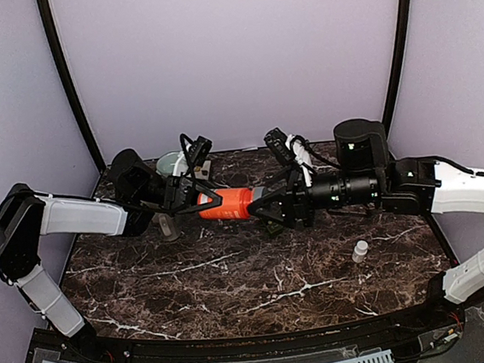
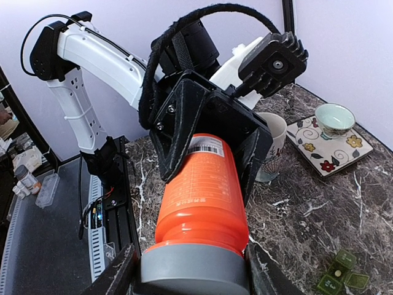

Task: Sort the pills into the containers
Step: Close the lid of the pill bottle on the pill bottle.

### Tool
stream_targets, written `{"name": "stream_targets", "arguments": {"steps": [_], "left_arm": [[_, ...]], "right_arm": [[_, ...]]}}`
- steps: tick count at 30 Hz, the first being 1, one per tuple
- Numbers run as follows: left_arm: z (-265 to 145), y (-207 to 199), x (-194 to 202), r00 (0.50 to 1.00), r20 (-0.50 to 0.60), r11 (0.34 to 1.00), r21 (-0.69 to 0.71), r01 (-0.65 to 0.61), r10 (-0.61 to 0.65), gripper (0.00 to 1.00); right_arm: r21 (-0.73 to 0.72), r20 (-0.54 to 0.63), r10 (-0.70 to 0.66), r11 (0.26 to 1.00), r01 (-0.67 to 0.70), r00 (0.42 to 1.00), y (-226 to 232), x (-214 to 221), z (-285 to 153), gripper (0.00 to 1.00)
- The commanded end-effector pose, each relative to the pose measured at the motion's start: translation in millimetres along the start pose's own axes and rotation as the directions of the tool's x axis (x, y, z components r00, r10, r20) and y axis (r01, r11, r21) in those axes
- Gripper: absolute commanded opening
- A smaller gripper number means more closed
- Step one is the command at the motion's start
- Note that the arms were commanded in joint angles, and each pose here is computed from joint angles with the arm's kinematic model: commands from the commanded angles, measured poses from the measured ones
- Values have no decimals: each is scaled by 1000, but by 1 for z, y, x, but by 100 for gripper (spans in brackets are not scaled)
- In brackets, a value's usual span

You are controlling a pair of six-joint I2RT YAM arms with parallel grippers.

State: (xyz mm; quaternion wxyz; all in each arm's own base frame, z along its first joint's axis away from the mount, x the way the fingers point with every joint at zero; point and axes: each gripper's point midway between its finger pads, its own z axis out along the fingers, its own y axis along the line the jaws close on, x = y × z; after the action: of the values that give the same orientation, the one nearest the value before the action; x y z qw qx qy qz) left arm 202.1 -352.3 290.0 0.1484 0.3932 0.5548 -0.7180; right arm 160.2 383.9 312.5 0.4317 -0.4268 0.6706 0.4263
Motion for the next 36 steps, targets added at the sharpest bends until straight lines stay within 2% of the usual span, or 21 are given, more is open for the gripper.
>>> {"name": "stream_targets", "arguments": {"steps": [1, 36], "left_arm": [[0, -14, -10, 997, 8, 997, 16, -74, 74, 0], [-1, -24, -12, 996, 3, 996, 22, -84, 84, 0]], "right_arm": [[-37, 69, -17, 999, 20, 997, 11, -22, 1, 22], [43, 44, -35, 999, 33, 998, -5, -13, 6, 22]]}}
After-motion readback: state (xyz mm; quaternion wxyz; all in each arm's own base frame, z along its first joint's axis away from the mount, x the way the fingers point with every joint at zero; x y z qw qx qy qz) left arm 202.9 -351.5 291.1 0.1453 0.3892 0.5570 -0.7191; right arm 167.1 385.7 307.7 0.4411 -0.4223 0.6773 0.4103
